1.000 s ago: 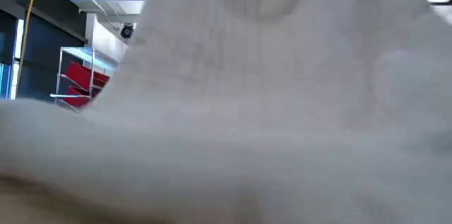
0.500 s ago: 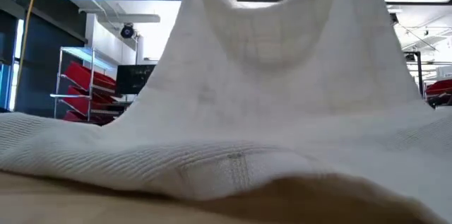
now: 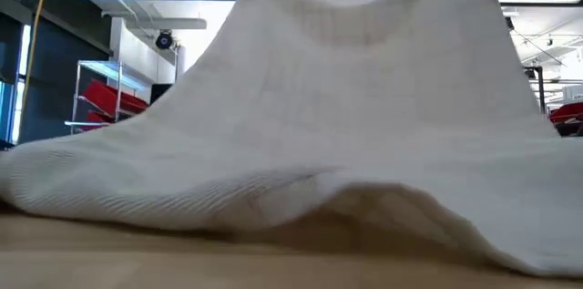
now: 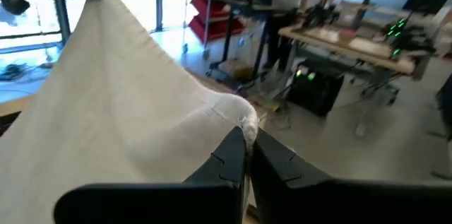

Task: Fold towel
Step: Fold the left white towel

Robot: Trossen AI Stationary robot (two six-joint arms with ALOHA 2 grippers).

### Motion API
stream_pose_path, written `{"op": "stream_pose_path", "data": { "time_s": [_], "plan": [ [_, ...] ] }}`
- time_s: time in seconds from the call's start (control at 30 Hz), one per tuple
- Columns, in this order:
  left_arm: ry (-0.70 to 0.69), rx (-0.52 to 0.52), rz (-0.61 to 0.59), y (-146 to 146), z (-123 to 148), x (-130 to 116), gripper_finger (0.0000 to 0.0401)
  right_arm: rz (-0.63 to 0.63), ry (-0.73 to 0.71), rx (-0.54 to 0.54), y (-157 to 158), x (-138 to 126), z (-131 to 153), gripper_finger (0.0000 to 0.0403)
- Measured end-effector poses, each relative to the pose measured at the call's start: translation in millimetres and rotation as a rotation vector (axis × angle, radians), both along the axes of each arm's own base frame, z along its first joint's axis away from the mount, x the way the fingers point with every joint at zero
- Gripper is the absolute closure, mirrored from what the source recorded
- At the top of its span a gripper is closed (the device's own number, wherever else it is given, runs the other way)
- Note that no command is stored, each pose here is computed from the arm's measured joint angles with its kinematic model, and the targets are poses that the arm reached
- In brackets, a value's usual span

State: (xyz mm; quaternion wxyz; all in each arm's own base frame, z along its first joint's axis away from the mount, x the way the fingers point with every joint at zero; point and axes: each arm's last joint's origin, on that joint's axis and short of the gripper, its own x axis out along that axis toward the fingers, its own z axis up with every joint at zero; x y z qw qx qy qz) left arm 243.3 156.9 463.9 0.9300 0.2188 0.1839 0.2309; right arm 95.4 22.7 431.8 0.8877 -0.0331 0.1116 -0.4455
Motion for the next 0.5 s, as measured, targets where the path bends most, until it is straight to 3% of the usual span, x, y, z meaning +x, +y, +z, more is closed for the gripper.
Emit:
{"op": "stream_pose_path", "data": {
  "time_s": [0.13,0.23,0.5],
  "plan": [
    [-0.041,0.022,0.008,2.6,4.4,-0.5,0.04,-0.002,0.005,-0.008,0.4,0.8,-0.9,0.0403],
    [-0.012,-0.027,-0.007,1.5,-0.3,-1.2,0.04,0.035,0.039,0.047,0.7,0.2,-2.8,0.0403],
    [0.329,-0.333,-0.044,-13.8,-49.7,-8.7,0.04,0.236,0.221,0.409,11.0,5.8,-14.1,0.0403]
  ]
}}
